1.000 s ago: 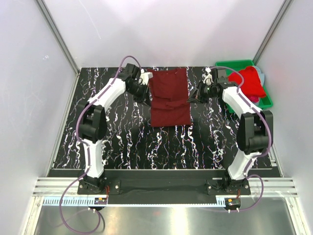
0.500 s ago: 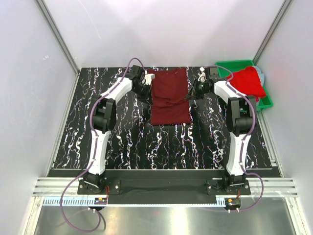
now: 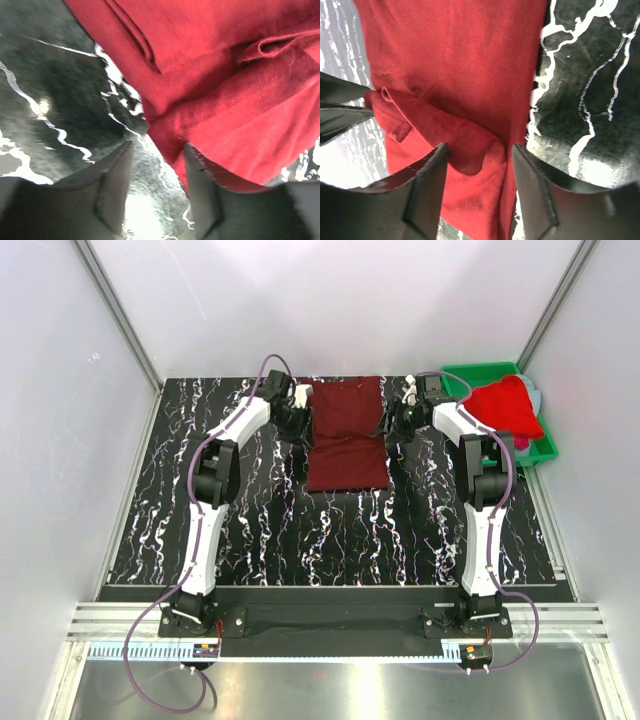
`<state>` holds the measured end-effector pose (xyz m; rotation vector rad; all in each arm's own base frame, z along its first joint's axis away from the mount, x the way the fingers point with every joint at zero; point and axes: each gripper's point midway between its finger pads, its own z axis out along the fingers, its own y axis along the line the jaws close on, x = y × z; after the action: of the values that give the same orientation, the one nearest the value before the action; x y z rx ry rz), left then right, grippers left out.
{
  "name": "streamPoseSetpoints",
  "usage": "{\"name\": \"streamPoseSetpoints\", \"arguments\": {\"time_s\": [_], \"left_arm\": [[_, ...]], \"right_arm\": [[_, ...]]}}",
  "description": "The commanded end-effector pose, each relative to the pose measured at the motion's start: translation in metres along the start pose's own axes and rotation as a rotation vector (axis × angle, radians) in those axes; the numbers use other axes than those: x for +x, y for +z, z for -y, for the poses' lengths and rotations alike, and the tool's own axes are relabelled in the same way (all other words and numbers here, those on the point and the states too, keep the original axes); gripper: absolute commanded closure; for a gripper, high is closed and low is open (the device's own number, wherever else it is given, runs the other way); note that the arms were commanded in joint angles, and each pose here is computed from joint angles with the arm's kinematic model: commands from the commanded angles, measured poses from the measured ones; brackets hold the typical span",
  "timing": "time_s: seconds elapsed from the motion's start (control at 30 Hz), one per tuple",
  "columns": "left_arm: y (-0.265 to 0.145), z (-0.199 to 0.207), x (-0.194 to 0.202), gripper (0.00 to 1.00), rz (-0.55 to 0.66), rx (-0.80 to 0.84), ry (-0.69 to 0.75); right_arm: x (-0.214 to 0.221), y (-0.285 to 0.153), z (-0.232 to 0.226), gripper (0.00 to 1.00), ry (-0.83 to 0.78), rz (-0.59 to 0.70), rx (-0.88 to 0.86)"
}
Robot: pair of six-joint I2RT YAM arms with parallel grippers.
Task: Fold and stack the t-shirts
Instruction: Fold the tshirt
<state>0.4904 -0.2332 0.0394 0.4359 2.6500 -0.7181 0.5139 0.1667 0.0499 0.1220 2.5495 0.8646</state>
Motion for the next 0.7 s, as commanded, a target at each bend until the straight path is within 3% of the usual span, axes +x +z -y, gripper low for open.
{"name": "streamPoseSetpoints", "arguments": {"time_s": [0.0,0.13,0.3,0.47,0.67], "left_arm": [[-0.039,0.006,-0.052,0.46,0.172,-0.073,0.072],[-0.082,0.024,-0.062,0.41,0.234,-0.087,0.089],[-0.101,0.049,-0.025,0.44,0.178,0.003,0.040],[-0.096,0.077,0.005,0.57,0.108,0.138,0.000],[-0.062,0.100,0.041,0.59,-0.016,0.231,-0.038]], "right_arm": [[-0.039,-0.029,-0.023,0.37,-0.089,0.122,-0.009],[-0.055,-0.059,-0.050,0.36,-0.127,0.184,-0.042],[-0.044,-0.081,-0.085,0.39,-0.110,0.181,-0.134],[-0.023,-0.076,-0.101,0.41,-0.116,0.132,-0.181],[0.005,-0.056,-0.121,0.42,-0.136,0.045,-0.222]]}}
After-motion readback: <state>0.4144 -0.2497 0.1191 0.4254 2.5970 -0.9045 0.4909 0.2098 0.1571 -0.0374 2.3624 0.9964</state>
